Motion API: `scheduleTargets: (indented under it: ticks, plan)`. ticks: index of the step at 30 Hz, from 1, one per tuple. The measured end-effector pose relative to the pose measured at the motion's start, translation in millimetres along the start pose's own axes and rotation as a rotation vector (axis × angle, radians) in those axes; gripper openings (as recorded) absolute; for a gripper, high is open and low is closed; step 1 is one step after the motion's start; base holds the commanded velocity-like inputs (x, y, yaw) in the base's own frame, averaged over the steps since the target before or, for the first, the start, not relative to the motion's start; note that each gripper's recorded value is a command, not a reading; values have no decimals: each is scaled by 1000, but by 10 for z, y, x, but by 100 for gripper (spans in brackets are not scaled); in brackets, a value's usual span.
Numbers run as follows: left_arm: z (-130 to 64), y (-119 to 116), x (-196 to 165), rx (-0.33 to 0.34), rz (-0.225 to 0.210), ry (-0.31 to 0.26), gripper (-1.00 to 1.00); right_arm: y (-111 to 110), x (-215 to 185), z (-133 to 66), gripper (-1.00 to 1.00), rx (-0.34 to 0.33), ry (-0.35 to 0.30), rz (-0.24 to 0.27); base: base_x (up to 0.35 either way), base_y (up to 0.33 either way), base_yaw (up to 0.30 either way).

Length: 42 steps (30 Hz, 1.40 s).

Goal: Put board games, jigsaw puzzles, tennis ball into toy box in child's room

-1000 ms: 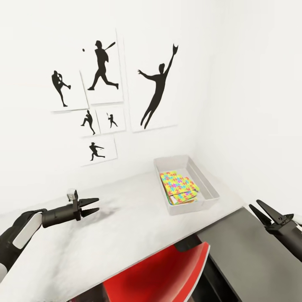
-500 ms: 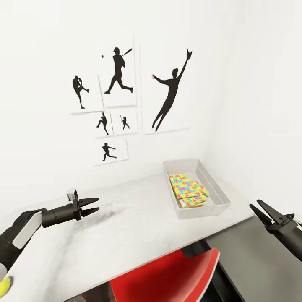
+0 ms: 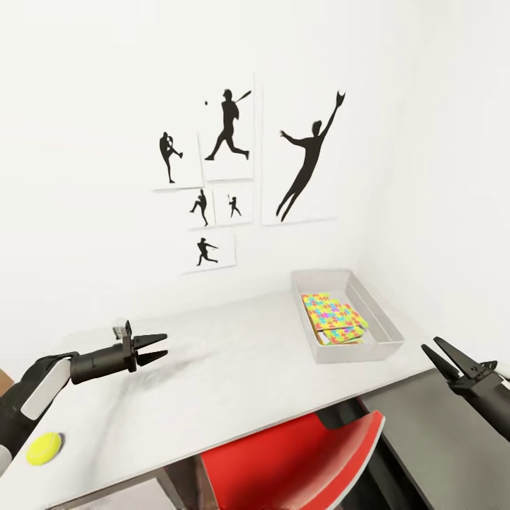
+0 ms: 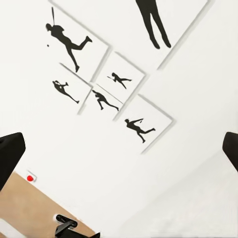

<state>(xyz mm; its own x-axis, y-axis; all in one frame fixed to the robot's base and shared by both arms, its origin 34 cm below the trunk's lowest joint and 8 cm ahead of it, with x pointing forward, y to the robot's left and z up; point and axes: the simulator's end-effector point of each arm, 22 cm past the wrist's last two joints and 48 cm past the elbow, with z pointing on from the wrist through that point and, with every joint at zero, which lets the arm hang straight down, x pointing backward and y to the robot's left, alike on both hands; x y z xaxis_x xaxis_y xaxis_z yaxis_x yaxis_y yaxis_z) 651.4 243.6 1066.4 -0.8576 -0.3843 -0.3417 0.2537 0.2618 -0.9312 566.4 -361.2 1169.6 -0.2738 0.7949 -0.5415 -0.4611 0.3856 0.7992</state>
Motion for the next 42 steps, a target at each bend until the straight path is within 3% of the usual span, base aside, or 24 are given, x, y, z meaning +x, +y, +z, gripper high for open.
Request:
scheduleTargets:
  ticks: [14,42]
  plan:
    - [-7,-31,-5,2,6,-1,100,24,-8,0,100,-4,-1,-2,-23,79,229]
    - [-22,-105,-21,7,18,-5,100,81,-24,3,100,-13,-4,-7,0,261,272]
